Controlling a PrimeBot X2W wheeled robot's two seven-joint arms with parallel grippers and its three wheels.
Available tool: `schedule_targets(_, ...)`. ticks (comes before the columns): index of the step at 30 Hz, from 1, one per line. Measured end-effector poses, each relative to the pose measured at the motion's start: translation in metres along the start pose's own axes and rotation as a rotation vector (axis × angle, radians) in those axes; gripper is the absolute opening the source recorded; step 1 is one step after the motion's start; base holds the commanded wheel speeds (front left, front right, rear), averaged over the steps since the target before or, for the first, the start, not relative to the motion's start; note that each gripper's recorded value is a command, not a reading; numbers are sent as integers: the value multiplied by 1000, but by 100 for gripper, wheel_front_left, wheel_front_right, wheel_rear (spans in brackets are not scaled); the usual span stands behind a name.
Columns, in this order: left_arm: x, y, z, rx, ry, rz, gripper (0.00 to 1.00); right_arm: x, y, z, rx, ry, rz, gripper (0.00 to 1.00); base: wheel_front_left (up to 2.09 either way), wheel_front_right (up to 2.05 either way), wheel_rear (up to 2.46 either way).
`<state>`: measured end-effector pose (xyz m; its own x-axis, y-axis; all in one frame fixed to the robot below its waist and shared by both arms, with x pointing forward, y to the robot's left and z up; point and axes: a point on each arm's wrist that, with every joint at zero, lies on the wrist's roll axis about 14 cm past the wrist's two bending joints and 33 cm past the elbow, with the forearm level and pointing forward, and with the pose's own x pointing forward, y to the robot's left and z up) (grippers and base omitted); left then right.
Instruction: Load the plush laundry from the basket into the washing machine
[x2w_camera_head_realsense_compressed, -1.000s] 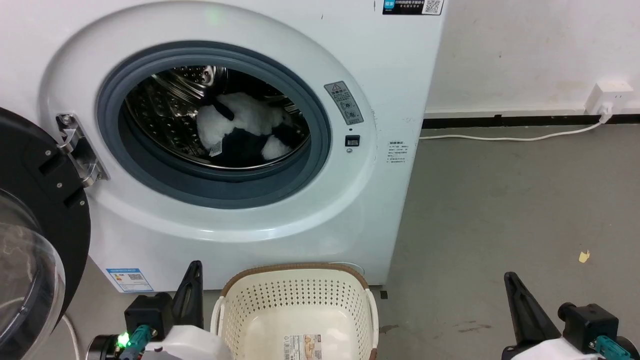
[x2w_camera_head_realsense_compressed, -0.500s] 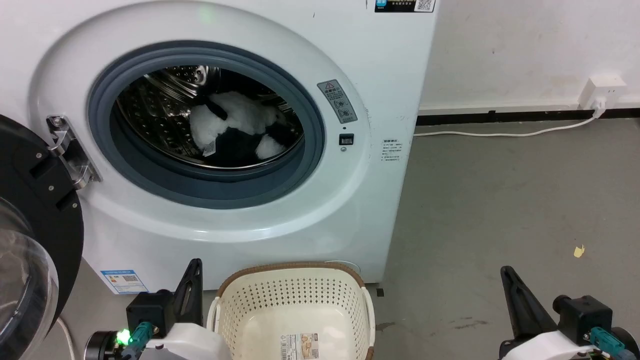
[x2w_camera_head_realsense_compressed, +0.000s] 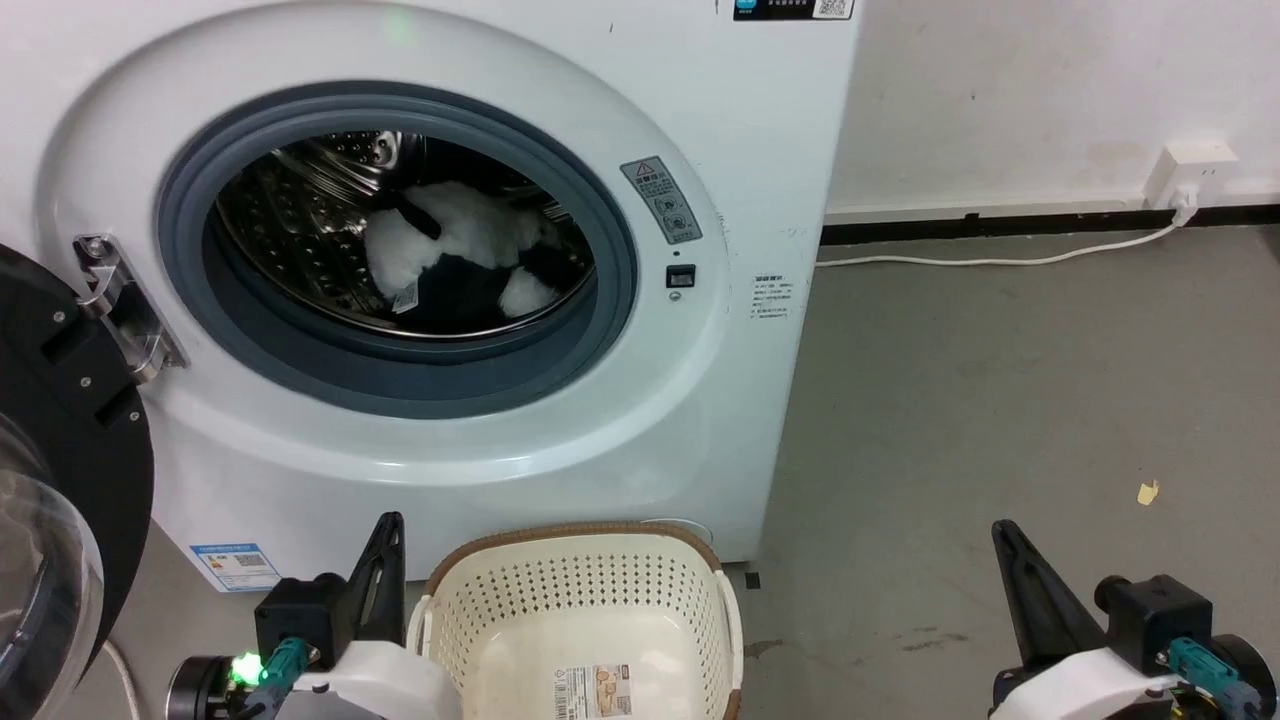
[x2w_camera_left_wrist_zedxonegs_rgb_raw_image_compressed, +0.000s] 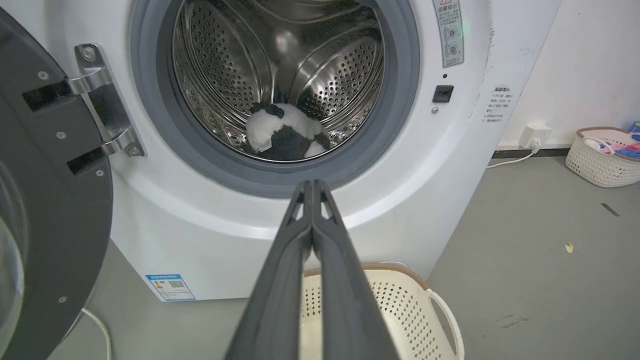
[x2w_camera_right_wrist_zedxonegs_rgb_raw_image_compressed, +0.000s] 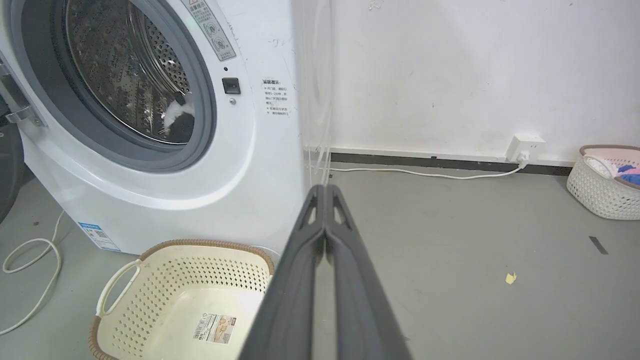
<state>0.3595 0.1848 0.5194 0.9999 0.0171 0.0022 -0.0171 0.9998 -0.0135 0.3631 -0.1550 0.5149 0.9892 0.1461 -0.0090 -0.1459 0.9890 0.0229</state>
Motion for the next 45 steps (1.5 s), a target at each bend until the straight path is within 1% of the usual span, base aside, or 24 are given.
schedule_targets(31, 9, -7, 1, 58, 22, -16, 0, 4, -6, 5, -63, 18, -17, 0, 0, 0, 0)
schedule_targets(45, 10, -6, 2, 63, 21, -12, 0, 5, -6, 7, -64, 12, -16, 0, 0, 0, 0)
